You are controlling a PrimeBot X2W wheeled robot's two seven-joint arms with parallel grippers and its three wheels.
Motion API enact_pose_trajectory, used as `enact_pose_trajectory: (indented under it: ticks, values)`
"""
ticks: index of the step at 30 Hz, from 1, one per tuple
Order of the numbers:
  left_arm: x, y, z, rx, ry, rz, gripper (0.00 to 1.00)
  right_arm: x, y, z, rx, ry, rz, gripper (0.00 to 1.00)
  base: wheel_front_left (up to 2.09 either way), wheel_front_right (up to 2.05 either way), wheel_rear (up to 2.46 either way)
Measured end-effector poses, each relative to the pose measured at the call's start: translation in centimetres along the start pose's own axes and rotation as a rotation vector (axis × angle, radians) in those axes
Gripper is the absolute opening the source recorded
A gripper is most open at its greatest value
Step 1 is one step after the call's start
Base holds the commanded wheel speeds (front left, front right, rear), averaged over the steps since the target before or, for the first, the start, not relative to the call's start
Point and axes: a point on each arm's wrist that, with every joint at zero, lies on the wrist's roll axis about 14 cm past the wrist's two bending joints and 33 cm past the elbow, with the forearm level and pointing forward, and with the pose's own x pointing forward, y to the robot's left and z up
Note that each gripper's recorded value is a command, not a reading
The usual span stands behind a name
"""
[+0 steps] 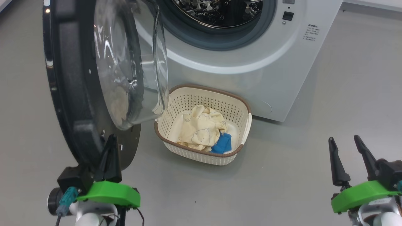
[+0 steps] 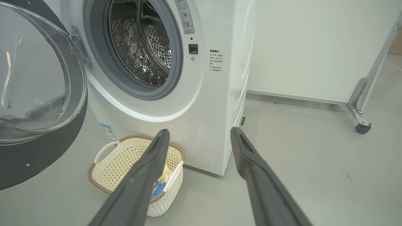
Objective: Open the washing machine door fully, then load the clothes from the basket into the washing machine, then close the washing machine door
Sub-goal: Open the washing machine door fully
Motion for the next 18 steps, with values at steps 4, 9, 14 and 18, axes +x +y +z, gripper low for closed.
enact_pose_trajectory:
  ticks: [4,9,14,18]
  values:
    - [-0.1,1.6,0.2,0.012,-0.008,0.048,0.0,0.2,0.3,-0.2,0.002,0.006,0.01,1.0,0.0,0.0,0.0]
    - [0.1,3.2,0.6,0.029,-0.016,0.082,0.0,0.2,0.5,-0.2,0.003,0.007,0.014,1.0,0.0,0.0,0.0]
    - [0.4,5.7,0.6,0.037,-0.013,0.139,0.0,-0.1,0.0,-0.2,0.005,0.009,0.0,1.0,0.0,0.0,0.0]
    - [0.6,7.7,0.2,0.046,0.005,0.186,0.0,-0.3,-0.3,-0.4,0.005,0.016,-0.011,1.0,0.0,0.0,0.0]
